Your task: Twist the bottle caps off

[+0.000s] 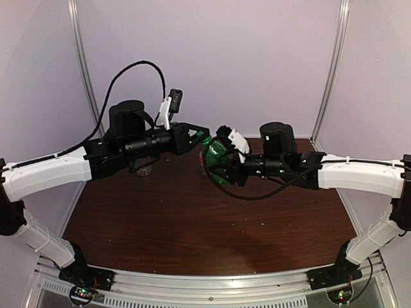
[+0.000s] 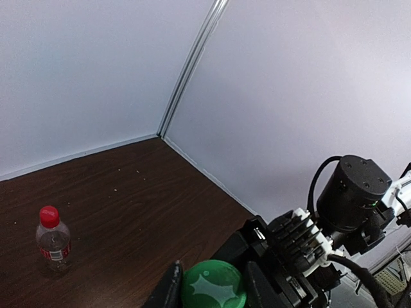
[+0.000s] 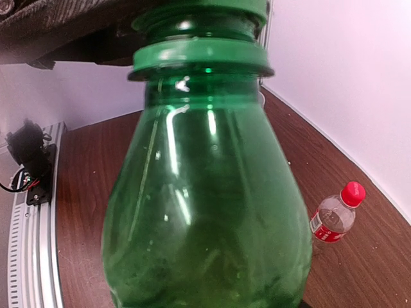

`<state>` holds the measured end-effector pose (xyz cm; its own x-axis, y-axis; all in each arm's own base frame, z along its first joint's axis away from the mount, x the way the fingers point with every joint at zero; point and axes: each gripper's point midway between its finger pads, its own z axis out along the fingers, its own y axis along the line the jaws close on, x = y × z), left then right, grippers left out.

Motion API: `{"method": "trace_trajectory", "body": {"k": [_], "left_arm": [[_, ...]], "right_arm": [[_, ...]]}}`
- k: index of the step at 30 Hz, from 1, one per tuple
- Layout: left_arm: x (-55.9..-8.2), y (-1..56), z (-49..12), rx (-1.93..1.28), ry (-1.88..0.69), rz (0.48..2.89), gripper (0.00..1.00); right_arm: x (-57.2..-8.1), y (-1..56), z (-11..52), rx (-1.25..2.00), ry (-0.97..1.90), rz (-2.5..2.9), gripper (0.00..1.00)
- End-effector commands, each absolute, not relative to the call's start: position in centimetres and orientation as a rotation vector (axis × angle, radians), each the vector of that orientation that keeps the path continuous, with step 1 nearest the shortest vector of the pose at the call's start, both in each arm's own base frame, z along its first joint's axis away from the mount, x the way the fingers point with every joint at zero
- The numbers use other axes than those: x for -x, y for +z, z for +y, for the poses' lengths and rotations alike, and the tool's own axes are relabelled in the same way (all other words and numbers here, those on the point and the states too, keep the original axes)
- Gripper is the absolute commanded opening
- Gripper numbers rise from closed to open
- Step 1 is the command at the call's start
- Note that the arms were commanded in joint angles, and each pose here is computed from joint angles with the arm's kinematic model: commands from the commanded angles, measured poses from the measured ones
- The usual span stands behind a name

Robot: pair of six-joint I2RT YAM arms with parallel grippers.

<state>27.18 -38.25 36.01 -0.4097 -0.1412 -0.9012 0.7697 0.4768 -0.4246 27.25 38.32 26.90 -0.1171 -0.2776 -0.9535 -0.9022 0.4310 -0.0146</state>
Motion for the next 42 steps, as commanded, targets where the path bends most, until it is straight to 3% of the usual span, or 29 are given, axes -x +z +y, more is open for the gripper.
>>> {"method": "trace_trajectory", "body": {"k": [1, 9, 21, 30, 42], "left_arm": [[-28.2, 37.9, -37.5, -0.445, -1.107, 1.676, 0.20], [-28.6, 37.9, -36.6, -0.349, -1.118, 1.664, 0.22], [-27.6, 37.7, -38.7, -0.472, -1.208, 1.624, 0.28], [-27.9, 37.6, -35.5, -0.430, -1.070, 1.607, 0.28], [-29.9, 28.1, -28.1, -0.316, -0.757, 1.819, 0.30]], "right_arm": [[-30.0, 29.1, 35.7, 0.846, 0.599, 1.642, 0.40], [-30.9, 29.3, 34.8, 0.784, 0.511, 1.645, 0.40], [-28.2, 29.2, 37.4, 0.953, 0.688, 1.596, 0.40], [-28.1, 29.3, 36.5, 0.945, 0.692, 1.605, 0.41], [-28.4, 29.6, 35.2, 0.920, 0.703, 1.616, 0.42]]}}
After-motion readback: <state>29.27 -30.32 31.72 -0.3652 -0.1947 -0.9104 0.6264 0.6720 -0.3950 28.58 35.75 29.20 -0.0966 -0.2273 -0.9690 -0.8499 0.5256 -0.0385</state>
